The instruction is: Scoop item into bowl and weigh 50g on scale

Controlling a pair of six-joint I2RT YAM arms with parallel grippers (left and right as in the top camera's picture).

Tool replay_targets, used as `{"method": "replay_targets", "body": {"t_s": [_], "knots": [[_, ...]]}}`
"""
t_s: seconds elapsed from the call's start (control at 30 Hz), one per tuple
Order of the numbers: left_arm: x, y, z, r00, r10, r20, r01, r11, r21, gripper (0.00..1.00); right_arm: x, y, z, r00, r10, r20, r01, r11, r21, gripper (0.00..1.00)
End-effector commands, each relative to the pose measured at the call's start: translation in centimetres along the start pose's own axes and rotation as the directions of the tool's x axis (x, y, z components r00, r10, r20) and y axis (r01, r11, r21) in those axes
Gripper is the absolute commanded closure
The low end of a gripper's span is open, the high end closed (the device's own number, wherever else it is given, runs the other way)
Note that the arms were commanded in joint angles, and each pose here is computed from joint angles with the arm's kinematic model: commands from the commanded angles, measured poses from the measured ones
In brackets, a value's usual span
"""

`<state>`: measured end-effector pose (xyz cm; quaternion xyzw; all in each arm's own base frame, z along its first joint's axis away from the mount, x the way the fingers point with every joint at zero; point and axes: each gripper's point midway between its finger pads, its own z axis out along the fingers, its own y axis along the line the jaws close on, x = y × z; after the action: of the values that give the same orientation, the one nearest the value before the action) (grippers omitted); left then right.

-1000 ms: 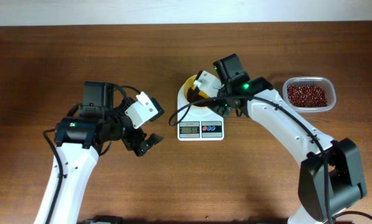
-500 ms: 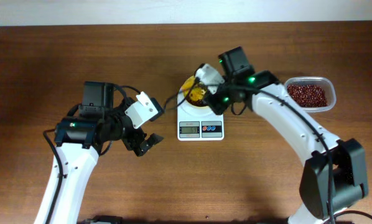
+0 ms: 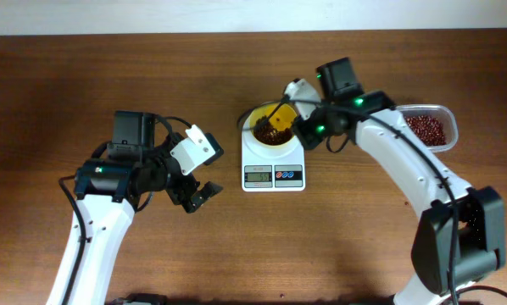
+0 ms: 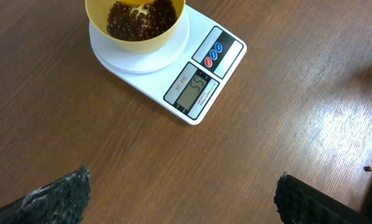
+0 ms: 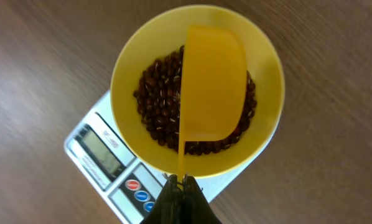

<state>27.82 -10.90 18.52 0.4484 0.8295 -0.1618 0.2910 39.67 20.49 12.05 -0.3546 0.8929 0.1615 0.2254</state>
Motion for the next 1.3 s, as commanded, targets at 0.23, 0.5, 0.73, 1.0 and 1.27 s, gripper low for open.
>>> {"method": "replay_targets", "body": {"t_s": [0.23,0.5,0.73,1.0,1.27], "knots": [[0.1,0.1,0.0,1.0,0.007,0.0,-0.007,1.0,0.0,0.01,1.6,-1.0,3.6,0.972,-0.141,-0.189,0.182,0.959,0.218,0.96],[0.1,0.1,0.0,1.0,0.007,0.0,-0.007,1.0,0.0,0.01,-0.4,3.2,2.3,0.984,-0.14,-0.115,0.14,0.99,-0.002,0.96],[0.1,0.1,0.0,1.0,0.007,0.0,-0.007,1.0,0.0,0.01,-0.4,0.4,2.1,0.979,-0.14,-0.15,0.163,0.975,0.149,0.96],[0.1,0.1,0.0,1.0,0.007,0.0,-0.007,1.0,0.0,0.01,-1.3,0.0,2.2,0.982,-0.149,-0.117,0.168,0.97,0.174,0.96],[0.1,0.1,0.0,1.0,0.007,0.0,-0.007,1.0,0.0,0.01,-1.1,-0.4,2.0,0.985,-0.134,-0.113,0.151,0.975,0.163,0.96]]}}
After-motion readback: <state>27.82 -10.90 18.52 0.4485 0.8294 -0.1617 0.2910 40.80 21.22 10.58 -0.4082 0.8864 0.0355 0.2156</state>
